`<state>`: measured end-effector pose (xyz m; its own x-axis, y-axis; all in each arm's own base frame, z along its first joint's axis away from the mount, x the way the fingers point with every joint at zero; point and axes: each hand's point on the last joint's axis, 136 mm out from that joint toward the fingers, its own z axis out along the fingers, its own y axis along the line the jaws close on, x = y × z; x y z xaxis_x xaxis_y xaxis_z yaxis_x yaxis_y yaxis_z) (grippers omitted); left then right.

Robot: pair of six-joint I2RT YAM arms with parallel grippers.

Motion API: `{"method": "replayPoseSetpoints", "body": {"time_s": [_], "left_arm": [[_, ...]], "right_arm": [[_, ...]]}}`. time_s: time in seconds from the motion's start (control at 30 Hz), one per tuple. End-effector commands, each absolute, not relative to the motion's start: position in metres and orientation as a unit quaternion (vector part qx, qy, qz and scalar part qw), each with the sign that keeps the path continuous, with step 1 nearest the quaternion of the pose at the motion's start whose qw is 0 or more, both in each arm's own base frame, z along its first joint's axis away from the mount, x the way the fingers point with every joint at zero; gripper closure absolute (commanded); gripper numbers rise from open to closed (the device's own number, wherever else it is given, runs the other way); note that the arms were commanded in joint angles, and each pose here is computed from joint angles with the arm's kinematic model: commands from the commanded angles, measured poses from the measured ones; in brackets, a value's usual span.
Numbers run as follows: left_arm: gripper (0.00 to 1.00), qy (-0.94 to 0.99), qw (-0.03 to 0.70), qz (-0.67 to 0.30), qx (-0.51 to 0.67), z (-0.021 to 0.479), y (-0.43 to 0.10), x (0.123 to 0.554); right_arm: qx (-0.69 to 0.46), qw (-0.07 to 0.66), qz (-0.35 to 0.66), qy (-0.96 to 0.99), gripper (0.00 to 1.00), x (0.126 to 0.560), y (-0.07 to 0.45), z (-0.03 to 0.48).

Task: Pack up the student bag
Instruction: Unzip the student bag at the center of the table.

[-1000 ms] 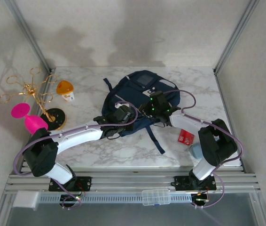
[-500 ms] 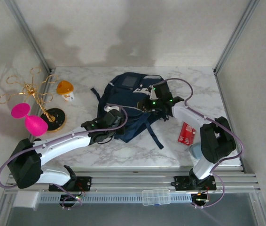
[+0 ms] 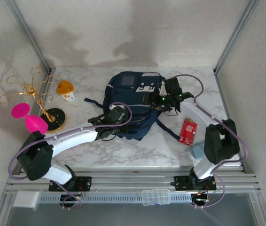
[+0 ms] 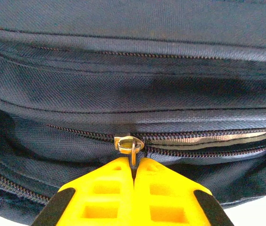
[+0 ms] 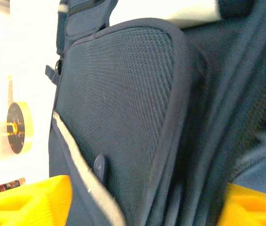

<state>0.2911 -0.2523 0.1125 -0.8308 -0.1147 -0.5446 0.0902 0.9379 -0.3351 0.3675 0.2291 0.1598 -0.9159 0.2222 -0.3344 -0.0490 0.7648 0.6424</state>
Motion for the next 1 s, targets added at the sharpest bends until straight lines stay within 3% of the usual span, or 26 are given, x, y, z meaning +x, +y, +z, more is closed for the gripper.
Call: {"method": "replayPoseSetpoints", "body": {"time_s": [0.0, 0.37, 0.53, 0.83, 0.97], "left_arm": [[1.00, 0.928, 0.305, -0.213, -0.013, 0.132, -0.268, 0.300], [1.00, 0.927, 0.305, -0.220, -0.006, 0.129, -0.273, 0.298], [1.00, 0.925, 0.304, -0.226, -0.010, 0.129, -0.274, 0.297], [1.00, 0.919, 0.324, -0.223, -0.022, 0.136, -0.270, 0.303], [1.00, 0.921, 0.324, -0.214, -0.023, 0.135, -0.267, 0.304]], "right_arm": [[0.087, 0.210, 0.345, 0.911, 0.19, 0.359, 0.223, 0.168], [0.123, 0.177, 0.422, 0.880, 0.12, 0.308, 0.281, 0.170], [0.137, 0.227, 0.431, 0.862, 0.19, 0.315, 0.303, 0.192], [0.207, 0.256, 0.373, 0.868, 0.34, 0.331, 0.313, 0.156], [0.179, 0.273, 0.346, 0.879, 0.57, 0.335, 0.324, 0.154]]}}
